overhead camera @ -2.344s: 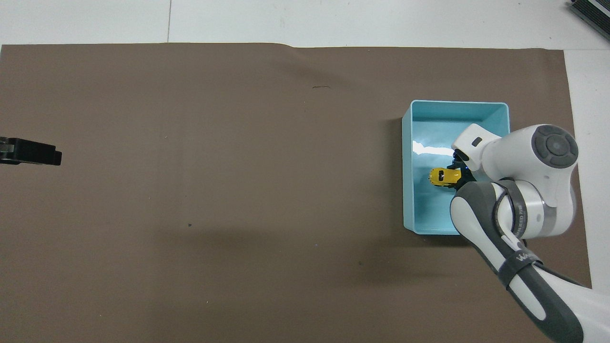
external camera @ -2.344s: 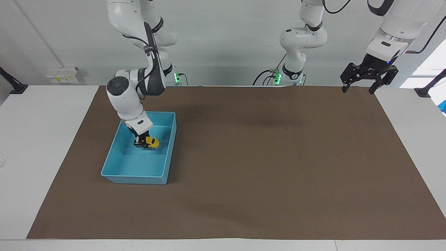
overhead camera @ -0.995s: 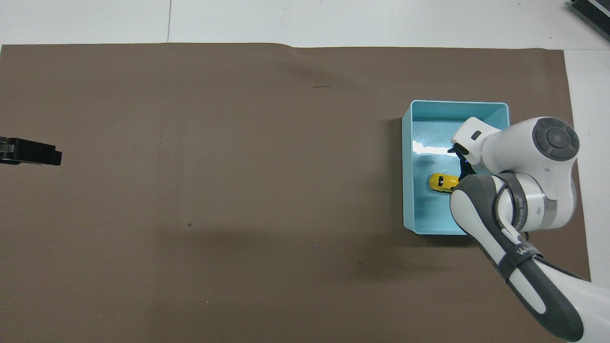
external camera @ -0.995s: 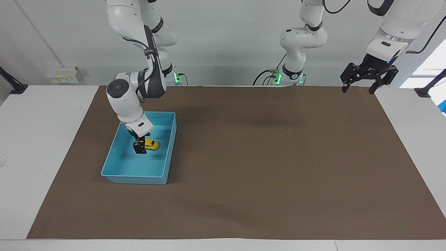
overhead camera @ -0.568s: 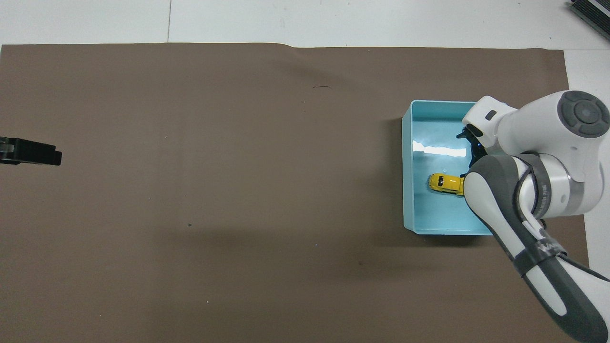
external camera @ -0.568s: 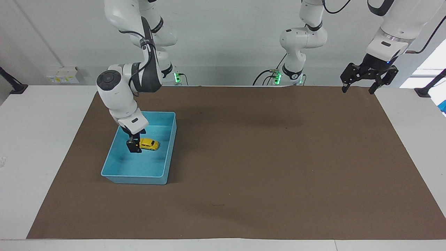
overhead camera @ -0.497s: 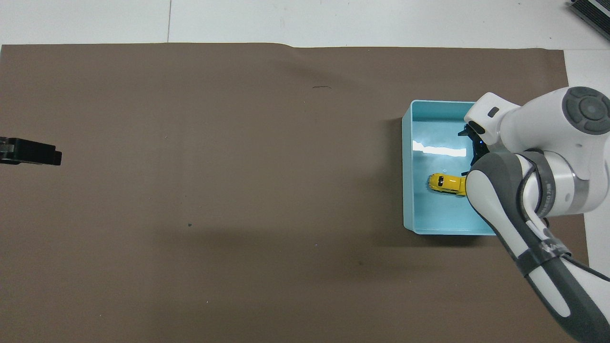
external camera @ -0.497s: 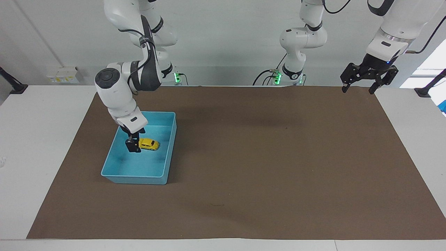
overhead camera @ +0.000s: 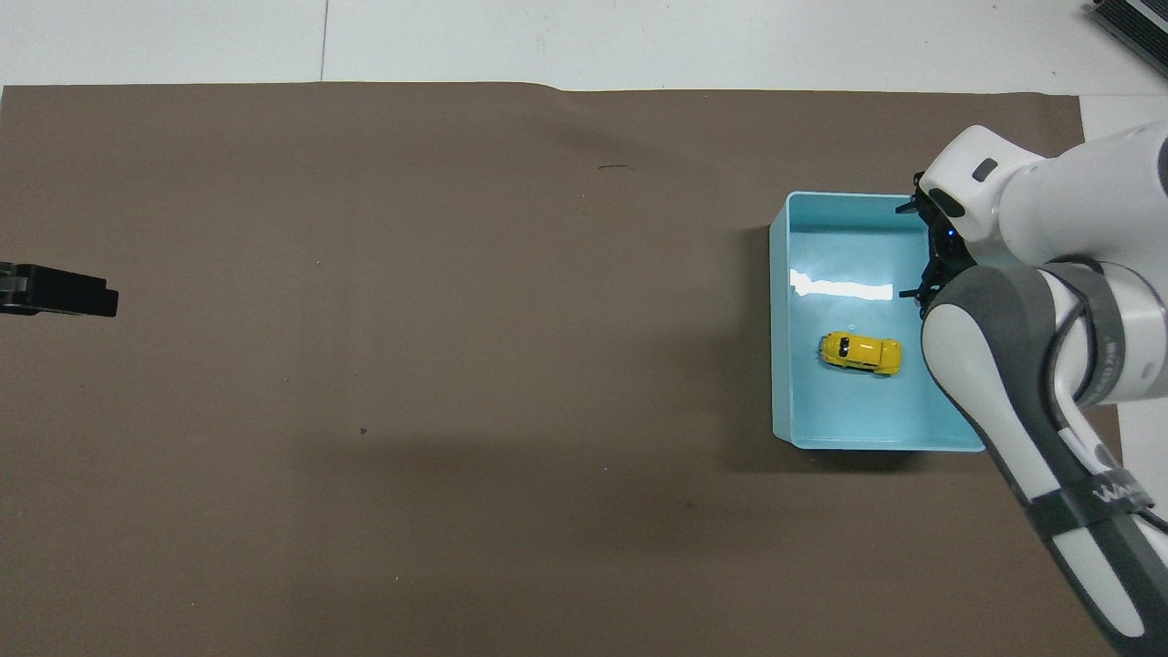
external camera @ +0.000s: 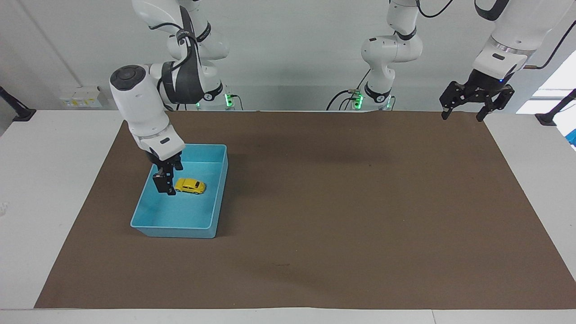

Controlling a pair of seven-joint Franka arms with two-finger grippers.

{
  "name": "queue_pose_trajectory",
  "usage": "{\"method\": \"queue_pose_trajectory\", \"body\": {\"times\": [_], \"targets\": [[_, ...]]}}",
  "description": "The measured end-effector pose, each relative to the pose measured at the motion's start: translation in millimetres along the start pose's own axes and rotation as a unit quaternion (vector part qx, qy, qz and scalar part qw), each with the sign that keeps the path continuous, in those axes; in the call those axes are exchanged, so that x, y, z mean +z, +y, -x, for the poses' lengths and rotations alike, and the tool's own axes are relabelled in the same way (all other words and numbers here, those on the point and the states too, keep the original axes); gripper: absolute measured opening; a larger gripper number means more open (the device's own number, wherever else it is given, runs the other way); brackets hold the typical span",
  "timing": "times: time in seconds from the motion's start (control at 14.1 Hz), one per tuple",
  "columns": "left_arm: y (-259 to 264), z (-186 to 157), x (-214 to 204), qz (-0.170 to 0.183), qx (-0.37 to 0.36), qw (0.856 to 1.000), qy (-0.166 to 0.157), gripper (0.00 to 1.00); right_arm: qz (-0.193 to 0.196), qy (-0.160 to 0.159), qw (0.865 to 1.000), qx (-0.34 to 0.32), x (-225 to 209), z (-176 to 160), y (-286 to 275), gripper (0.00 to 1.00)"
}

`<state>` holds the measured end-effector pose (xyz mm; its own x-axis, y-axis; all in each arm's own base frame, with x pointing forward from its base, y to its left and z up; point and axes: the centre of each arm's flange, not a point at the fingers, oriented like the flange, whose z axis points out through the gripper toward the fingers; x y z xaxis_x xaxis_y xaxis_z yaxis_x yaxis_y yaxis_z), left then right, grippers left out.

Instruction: Wind up and store yellow beetle car

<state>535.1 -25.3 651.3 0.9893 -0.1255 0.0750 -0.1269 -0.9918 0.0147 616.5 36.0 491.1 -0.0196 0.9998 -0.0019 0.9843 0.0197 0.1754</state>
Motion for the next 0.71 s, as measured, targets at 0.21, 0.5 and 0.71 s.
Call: {"method": "queue_pose_trajectory", "body": {"times": [0.21, 0.5, 0.71], "targets": [[0.0, 0.0, 0.0, 0.000, 0.000, 1.000, 0.000, 1.00, 0.017, 0.001, 1.000, 0.000, -44.7, -1.0, -7.6, 1.00], [0.0, 0.0, 0.0, 0.000, 0.000, 1.000, 0.000, 1.00, -0.004, 0.012, 0.999, 0.039, -73.1, 7.3, -20.7, 1.00], [0.0, 0.0, 0.0, 0.000, 0.000, 1.000, 0.000, 1.00, -0.015, 0.010, 0.993, 0.115, -98.8, 14.4, -27.7, 1.00]]}}
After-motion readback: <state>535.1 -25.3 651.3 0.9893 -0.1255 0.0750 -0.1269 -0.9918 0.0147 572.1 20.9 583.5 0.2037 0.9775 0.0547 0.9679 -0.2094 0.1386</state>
